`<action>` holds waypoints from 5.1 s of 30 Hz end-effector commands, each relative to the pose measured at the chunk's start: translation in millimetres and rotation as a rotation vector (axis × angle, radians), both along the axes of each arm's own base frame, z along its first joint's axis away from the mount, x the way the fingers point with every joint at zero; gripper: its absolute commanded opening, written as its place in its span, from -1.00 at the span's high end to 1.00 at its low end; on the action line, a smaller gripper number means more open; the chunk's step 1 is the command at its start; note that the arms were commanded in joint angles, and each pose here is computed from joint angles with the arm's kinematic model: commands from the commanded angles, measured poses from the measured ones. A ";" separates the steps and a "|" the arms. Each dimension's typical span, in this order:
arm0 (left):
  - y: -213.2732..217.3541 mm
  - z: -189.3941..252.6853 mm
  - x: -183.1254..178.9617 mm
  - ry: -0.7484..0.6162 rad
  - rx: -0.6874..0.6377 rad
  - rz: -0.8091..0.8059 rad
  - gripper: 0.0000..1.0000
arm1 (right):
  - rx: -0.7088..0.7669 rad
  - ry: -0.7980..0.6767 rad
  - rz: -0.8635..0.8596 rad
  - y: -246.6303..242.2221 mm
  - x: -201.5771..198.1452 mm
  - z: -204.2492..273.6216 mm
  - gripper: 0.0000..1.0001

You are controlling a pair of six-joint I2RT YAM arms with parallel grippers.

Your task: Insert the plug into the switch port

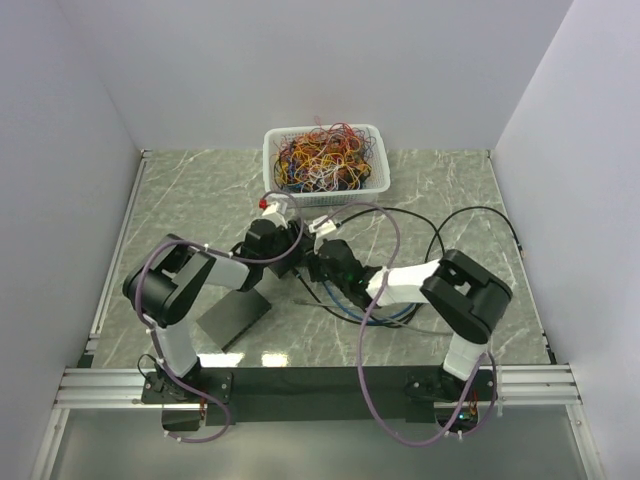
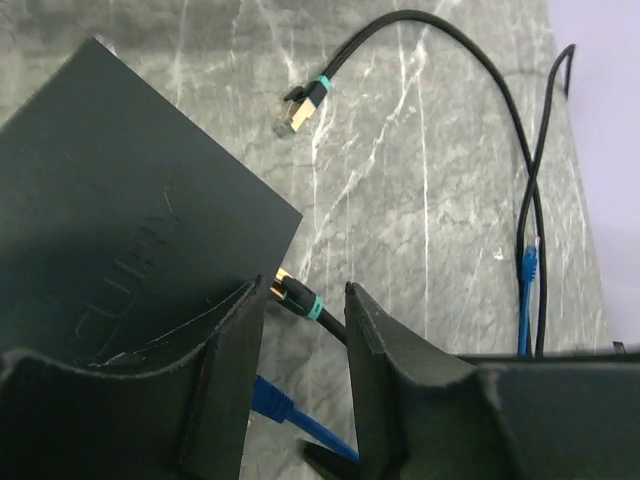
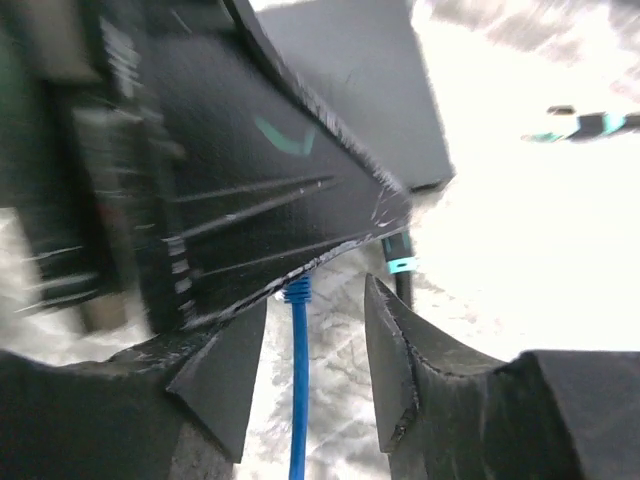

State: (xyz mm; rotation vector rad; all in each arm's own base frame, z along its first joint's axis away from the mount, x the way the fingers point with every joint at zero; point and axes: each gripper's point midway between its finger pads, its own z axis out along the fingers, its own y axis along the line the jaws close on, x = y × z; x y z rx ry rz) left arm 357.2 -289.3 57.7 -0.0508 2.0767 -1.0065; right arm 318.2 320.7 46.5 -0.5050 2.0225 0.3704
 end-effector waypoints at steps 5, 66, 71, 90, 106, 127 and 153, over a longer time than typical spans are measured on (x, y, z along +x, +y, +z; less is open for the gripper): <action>23.9 -9.0 11.8 0.116 0.173 0.037 0.09 | 0.192 -0.183 -0.042 10.5 -2.8 105.4 -0.23; 144.0 67.0 -34.2 0.026 0.181 0.351 0.05 | -0.274 0.266 0.310 41.6 -105.9 -29.0 0.52; 145.1 70.2 -33.8 0.022 0.175 0.360 0.07 | -0.260 0.265 0.321 41.9 -108.9 -27.5 0.81; 143.6 146.6 -57.9 -0.088 -0.040 0.381 0.12 | 0.024 -0.001 0.198 49.4 -80.0 128.1 1.00; 101.3 159.3 -64.0 -0.101 -0.149 0.270 0.18 | 0.172 -0.116 0.149 44.5 -54.0 180.8 1.00; 53.3 181.2 -79.8 -0.135 -0.208 0.153 0.18 | 0.152 -0.078 0.143 48.7 -46.9 160.9 1.00; 49.0 162.3 -72.0 -0.105 -0.181 0.176 0.19 | 0.244 -0.095 0.172 39.9 -56.8 173.5 1.00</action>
